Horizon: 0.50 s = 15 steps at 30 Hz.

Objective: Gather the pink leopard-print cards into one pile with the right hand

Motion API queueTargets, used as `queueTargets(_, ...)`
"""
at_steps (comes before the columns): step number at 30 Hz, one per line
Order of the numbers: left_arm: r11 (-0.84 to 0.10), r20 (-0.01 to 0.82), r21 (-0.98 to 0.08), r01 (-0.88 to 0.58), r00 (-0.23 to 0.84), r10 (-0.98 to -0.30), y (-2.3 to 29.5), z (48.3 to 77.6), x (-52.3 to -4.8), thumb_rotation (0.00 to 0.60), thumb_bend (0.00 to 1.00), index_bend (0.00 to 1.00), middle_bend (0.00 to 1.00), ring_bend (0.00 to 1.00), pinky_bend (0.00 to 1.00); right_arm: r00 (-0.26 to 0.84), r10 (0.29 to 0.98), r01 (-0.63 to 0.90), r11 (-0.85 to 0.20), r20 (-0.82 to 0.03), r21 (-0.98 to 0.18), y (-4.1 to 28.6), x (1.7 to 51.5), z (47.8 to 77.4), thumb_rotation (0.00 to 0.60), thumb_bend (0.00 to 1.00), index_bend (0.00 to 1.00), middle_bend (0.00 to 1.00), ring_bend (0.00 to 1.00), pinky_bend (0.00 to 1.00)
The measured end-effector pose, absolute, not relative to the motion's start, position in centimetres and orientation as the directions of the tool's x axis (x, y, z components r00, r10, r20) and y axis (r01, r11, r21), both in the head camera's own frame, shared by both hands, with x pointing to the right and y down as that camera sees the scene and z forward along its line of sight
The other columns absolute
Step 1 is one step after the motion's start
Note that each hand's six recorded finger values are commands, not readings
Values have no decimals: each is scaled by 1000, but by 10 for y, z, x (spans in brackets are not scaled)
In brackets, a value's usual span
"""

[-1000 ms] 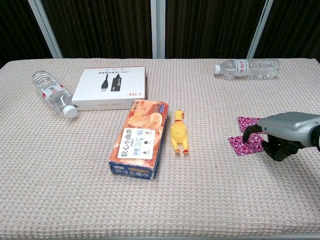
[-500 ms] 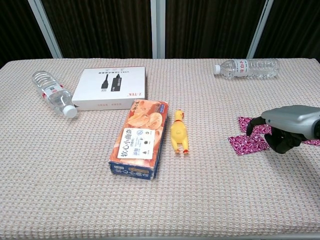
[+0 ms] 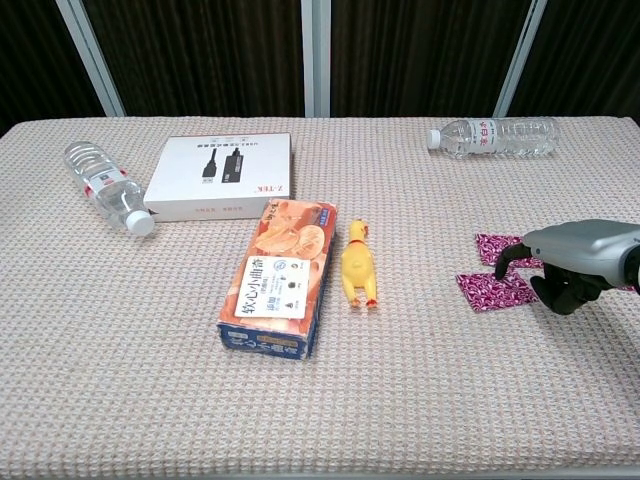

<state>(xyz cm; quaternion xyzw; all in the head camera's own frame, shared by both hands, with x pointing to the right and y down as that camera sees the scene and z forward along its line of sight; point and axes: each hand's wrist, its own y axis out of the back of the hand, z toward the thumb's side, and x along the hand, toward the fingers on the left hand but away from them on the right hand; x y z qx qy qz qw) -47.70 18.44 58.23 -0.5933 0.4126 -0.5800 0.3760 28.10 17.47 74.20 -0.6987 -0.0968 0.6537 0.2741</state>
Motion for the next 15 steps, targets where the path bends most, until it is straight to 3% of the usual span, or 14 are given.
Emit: queueTargets(15,-374,375,-926,-54,-9,-927,184,581,-474,600,0,217,185,133,303,141,508,-220,-821,-849,-528,173,276,732,600,712,242,1000,1000,1000)
